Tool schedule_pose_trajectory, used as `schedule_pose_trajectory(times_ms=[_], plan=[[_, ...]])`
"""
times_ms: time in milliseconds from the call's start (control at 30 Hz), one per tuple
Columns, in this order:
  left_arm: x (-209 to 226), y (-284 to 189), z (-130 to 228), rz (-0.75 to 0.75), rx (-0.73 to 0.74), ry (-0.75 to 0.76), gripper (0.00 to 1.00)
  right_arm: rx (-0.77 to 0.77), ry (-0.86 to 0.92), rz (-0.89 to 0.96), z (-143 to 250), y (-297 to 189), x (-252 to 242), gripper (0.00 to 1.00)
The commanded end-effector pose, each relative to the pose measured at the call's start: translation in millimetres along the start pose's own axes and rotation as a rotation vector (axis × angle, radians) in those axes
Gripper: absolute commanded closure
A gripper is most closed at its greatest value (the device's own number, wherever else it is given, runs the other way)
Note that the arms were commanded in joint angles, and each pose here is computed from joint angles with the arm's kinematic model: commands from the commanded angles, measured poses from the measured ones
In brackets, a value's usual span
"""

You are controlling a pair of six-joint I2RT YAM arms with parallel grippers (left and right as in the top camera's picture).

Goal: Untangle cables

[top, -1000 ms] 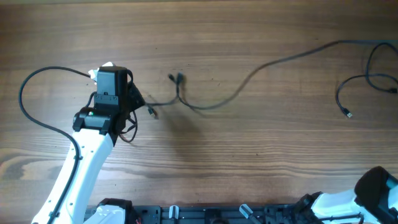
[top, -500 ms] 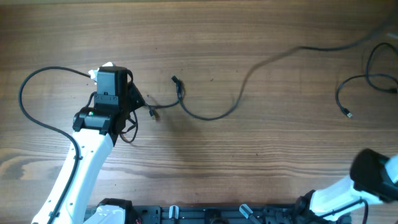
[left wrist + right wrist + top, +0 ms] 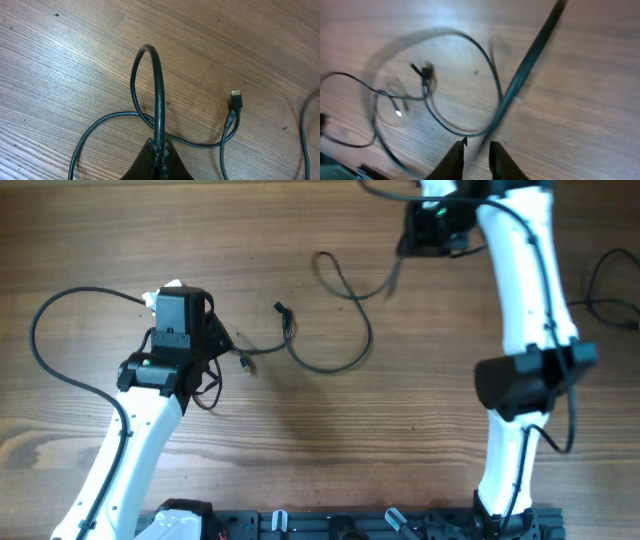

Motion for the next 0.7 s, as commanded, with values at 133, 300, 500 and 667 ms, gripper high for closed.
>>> schedule_pose_trajectory(times_ms=[133, 300, 500, 667], plan=[[1, 1, -1, -0.008, -0.001, -0.009, 0.96, 0.048, -0.045, 0.062, 5, 26, 7, 0.27], [1, 1, -1, -0.008, -0.001, -0.009, 0.96, 0.037, -0.115, 0.042, 8, 32, 25, 0.27], [2, 1, 0, -0.009, 0.002, -0.008, 0.96, -0.010, -0.103, 0.044, 9, 44, 50, 0.31], [2, 1, 0, -0.009, 0.002, -0.008, 0.96, 0.116, 0.100, 0.146, 33, 83, 34, 0.31]])
Point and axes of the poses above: each gripper's point midway between its finger pads, its own y axis out along the fingers, its own x axis along the line the jaws close on, z = x × y, the point moved 5 cm from there along -y, back along the fingers, and after that the axes turned 12 degrees about y, right-handed, at the moved point
